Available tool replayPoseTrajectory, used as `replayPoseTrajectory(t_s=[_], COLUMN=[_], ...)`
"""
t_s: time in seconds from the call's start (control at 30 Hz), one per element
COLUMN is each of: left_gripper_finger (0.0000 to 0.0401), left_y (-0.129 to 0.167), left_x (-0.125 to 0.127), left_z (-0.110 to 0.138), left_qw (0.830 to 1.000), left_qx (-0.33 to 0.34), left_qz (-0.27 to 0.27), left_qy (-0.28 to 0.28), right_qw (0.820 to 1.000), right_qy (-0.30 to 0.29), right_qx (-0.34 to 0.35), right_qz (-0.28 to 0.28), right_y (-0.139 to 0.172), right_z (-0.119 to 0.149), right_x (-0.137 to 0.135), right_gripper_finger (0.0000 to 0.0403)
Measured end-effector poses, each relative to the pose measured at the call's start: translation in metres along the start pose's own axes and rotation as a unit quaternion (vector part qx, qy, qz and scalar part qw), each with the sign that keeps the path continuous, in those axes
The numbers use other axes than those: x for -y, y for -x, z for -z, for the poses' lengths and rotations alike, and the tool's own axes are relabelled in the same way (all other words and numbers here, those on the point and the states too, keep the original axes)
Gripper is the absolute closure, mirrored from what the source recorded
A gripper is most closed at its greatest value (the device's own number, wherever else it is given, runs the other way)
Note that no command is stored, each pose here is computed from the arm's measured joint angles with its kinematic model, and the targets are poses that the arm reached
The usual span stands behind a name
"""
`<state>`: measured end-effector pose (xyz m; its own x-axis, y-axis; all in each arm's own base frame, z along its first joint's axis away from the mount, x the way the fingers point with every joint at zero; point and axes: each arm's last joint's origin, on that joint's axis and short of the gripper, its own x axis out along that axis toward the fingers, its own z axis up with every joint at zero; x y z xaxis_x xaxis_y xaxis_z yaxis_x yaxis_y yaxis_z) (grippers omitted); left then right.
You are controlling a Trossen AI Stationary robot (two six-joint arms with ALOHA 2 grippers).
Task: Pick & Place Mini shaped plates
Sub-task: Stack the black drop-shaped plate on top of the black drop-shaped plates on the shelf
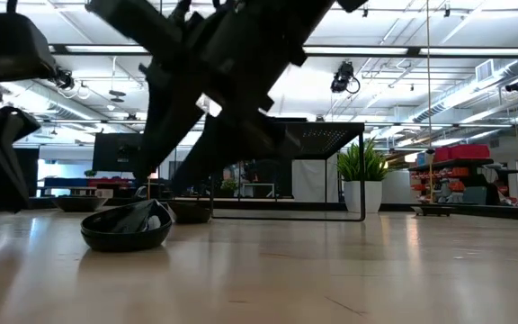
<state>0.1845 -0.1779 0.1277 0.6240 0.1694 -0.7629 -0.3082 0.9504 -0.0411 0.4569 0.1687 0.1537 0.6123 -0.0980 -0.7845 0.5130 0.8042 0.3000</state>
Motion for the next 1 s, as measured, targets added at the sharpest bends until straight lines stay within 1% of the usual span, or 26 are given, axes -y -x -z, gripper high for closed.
replayPoseTrajectory(t_s=[0.2, 0.4, 0.53, 0.73, 0.87, 1.0], left_gripper_finger=[0.0385, 0.0385, 0.0385, 0.0385, 0.0385, 0.0385], left_y=[0.002, 0.002, 0.002, 0.001, 0.001, 0.001], left_x=[0.001, 0.001, 0.001, 0.002, 0.002, 0.002], left_z=[0.0, -0.001, -0.002, -0.004, -0.004, -0.005], left_qw=[0.999, 0.999, 0.998, 0.998, 0.998, 0.998], left_qx=[0.032, 0.049, 0.053, 0.056, 0.061, 0.064], left_qz=[-0.01, -0.017, -0.017, -0.014, -0.013, -0.014], left_qy=[0.006, 0.008, 0.009, 0.016, 0.019, 0.019], right_qw=[1.0, 0.999, 0.999, 0.999, 0.998, 0.997], right_qy=[0.008, 0.035, 0.036, 0.041, 0.042, 0.05], right_qx=[-0.013, -0.021, -0.018, -0.028, -0.042, -0.045], right_qz=[0.007, -0.01, -0.015, -0.013, -0.026, -0.027], right_y=[-0.006, -0.009, -0.015, -0.02, -0.02, -0.02], right_z=[0.001, 0.002, 0.004, 0.007, 0.007, 0.008], right_x=[0.006, 0.005, 0.005, 0.006, 0.006, 0.006], right_gripper_finger=[0.0264, 0.0289, 0.03, 0.0303, 0.0303, 0.0303])
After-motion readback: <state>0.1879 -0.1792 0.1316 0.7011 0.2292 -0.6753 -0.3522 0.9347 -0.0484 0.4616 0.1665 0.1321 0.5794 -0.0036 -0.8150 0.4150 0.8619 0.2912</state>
